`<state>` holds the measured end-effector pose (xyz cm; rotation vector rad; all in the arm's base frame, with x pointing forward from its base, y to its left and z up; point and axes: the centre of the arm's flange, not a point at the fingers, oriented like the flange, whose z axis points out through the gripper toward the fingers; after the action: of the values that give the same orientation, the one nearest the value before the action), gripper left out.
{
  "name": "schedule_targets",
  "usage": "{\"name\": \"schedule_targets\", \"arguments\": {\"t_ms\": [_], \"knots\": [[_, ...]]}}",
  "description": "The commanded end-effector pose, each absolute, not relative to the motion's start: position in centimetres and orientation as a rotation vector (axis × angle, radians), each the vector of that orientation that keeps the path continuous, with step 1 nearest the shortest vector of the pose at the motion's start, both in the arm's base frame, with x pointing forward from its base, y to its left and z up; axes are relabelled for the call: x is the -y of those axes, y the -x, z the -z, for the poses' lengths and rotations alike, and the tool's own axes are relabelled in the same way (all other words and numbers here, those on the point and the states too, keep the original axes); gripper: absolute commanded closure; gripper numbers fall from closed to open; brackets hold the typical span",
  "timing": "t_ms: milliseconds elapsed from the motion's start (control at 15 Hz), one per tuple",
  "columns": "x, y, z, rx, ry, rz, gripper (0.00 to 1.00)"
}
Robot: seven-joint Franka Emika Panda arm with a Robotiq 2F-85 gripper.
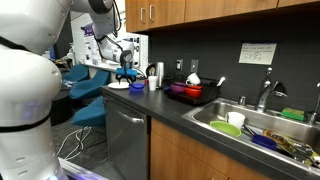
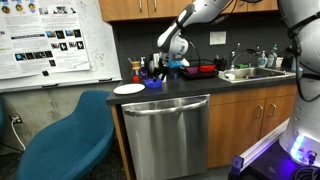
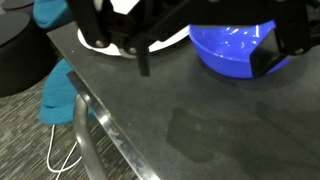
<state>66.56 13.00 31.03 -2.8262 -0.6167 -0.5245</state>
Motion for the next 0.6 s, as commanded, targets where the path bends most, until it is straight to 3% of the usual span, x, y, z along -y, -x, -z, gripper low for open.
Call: {"name": "schedule_targets", "arguments": {"t_ms": [0,533], "knots": [[-14.0,-67.2,-32.8,0.902,2.807,0.435,0.0],[-15.3,-67.7,-34.1,1.466,2.731,0.164,0.0]]}}
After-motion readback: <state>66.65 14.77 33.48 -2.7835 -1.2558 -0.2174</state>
